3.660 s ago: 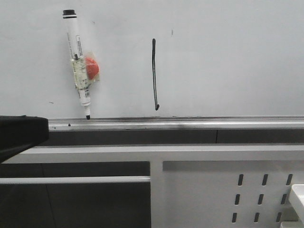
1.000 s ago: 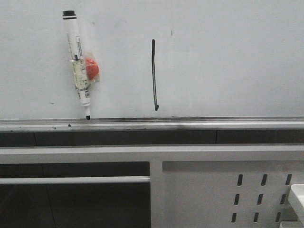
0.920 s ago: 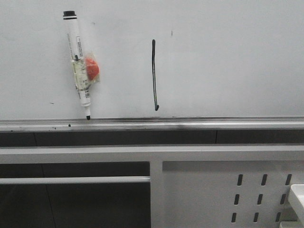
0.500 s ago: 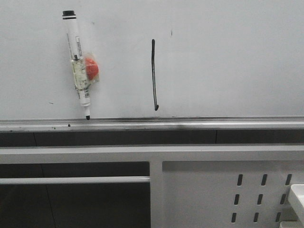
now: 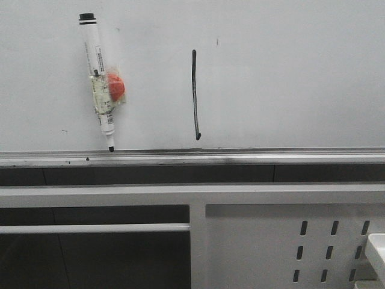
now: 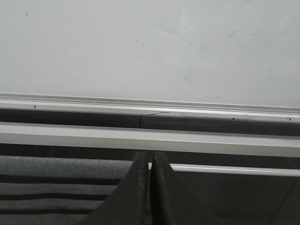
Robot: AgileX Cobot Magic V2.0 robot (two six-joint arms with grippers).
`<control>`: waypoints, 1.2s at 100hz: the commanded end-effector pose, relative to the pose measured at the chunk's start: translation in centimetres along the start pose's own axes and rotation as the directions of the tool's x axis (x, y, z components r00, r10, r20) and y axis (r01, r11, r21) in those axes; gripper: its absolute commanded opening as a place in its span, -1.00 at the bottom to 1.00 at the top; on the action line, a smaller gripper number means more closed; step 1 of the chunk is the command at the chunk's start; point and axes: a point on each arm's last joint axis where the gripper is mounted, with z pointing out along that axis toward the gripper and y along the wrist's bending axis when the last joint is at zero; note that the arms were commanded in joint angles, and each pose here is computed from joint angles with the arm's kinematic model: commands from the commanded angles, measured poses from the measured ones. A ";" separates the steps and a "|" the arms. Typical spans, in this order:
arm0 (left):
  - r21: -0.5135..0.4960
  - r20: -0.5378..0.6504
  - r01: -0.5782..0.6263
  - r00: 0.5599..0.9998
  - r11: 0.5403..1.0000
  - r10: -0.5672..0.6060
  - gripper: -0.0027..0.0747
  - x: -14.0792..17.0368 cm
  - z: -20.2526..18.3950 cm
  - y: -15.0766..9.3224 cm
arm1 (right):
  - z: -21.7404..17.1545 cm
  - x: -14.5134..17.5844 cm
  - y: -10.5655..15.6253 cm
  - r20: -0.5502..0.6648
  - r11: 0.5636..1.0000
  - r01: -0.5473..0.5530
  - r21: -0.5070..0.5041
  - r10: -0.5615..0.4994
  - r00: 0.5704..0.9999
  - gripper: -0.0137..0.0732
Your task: Write number 1 on whiteboard
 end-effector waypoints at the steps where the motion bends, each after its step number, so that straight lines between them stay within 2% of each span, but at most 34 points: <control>1: -0.004 0.037 0.007 0.999 1.000 -0.007 -0.98 0.6 0.2 0.1 | -0.5 -1.4 -0.2 0.107 1.000 -0.009 0.028 0.006 0.994 -0.81; 10: -0.004 0.037 0.007 0.999 1.000 -0.007 -0.98 0.6 0.2 0.1 | -0.2 -1.9 -0.4 0.236 0.995 -0.101 0.024 0.092 0.967 -0.81; 18: -0.004 0.037 0.007 0.999 1.000 -0.007 -0.98 0.6 0.2 0.1 | 0.2 -1.8 -0.9 0.361 0.979 -0.201 0.037 0.175 0.916 -0.81; 27: -0.004 0.037 0.007 0.999 1.000 -0.007 -0.98 0.6 0.2 0.1 | 1.2 0.0 -1.5 0.415 0.963 -0.258 0.081 0.203 0.887 -0.81; 35: -0.004 0.037 0.007 0.999 1.000 -0.007 -0.98 0.6 0.2 0.1 | 2.2 2.3 -1.9 0.419 0.953 -0.275 0.127 0.200 0.886 -0.81; 46: -0.004 0.037 0.007 0.999 1.000 -0.007 -0.98 0.6 0.2 0.1 | 3.3 5.7 -2.0 0.386 0.955 -0.221 0.195 0.132 0.913 -0.81; 51: -0.004 0.037 0.007 0.999 1.000 -0.007 -0.98 0.6 0.2 0.1 | 3.6 6.0 -1.6 0.296 0.975 -0.124 0.183 0.065 0.953 -0.81; 56: -0.004 0.035 0.007 0.999 1.000 -0.007 -0.98 0.6 0.2 0.1 | 3.7 6.3 -1.4 0.251 0.981 -0.017 0.193 -0.033 0.967 -0.81; 69: -0.004 0.035 0.007 0.999 1.000 -0.007 -0.98 0.6 0.2 0.1 | 3.8 6.4 -1.2 0.223 0.980 0.066 0.190 -0.109 0.969 -0.81; 84: -0.004 0.035 0.007 0.999 1.000 -0.007 -0.98 0.6 0.2 0.1 | 3.8 6.4 -1.1 0.206 0.959 0.193 0.206 -0.235 0.950 -0.81; 91: -0.004 0.035 0.007 0.999 1.000 -0.007 -0.98 0.6 0.2 0.1 | 3.8 6.3 -1.1 0.207 0.956 0.198 0.215 -0.242 0.948 -0.81; 102: -0.004 0.035 0.007 0.999 1.000 -0.007 -0.98 0.6 0.2 0.1 | 3.8 6.8 -1.5 0.167 0.960 0.103 0.259 -0.150 0.974 -0.81; 120: -0.004 0.035 0.007 0.999 1.000 -0.007 -0.98 0.6 0.2 0.1 | 3.5 7.7 -2.6 0.041 0.895 0.091 0.437 -0.121 0.992 -0.81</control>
